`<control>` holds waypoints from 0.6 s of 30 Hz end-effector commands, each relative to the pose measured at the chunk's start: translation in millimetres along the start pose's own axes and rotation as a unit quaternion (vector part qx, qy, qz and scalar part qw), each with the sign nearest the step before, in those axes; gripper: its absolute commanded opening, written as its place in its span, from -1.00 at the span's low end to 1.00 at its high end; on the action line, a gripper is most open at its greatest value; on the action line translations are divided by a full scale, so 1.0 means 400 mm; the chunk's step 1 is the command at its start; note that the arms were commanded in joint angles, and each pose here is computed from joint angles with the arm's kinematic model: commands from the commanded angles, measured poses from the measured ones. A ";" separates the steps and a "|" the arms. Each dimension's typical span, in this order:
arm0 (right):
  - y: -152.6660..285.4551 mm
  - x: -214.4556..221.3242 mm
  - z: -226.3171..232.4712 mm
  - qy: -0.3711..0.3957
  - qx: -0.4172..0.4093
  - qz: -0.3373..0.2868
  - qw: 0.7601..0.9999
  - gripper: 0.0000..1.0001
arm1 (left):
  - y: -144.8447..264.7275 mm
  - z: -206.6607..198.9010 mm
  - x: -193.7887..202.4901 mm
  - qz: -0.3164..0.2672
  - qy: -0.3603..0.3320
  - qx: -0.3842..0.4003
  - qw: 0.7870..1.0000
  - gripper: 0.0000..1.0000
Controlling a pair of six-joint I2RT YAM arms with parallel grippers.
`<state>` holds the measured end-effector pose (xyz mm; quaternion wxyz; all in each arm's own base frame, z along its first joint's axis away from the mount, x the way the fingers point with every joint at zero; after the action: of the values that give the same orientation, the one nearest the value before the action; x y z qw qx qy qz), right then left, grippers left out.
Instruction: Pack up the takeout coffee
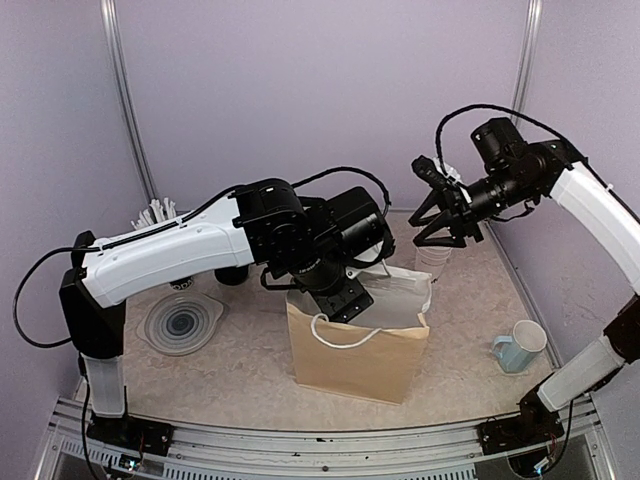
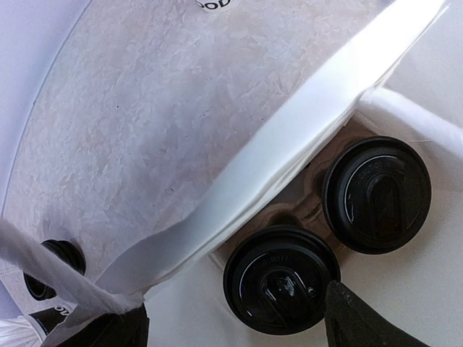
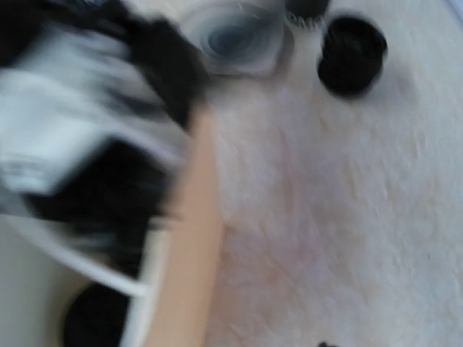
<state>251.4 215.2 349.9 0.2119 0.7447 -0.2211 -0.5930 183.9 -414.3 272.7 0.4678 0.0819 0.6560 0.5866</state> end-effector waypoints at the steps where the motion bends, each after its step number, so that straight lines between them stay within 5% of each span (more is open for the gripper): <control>1: 0.061 -0.046 0.097 0.032 -0.023 -0.046 0.998 -0.04 | 0.032 0.022 -0.028 -0.026 0.020 0.000 0.999 0.63; 18: -0.056 -0.069 0.145 0.079 -0.043 -0.058 0.994 -0.16 | 0.020 0.013 -0.027 -0.020 0.037 0.008 0.999 0.60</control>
<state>188.6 234.9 345.6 0.2344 0.7807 -0.1417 -0.5617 186.7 -413.7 273.2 0.4560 0.0710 0.6649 0.5873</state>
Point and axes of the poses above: each gripper's point midway between its finger pads, its own y axis back along the fingers, its own z axis along the line the jaws close on, x = y × z, the point moved 5 cm from there along y, back along the fingers, and after that the axes turned 13 degrees about y, right-handed, at the moved point
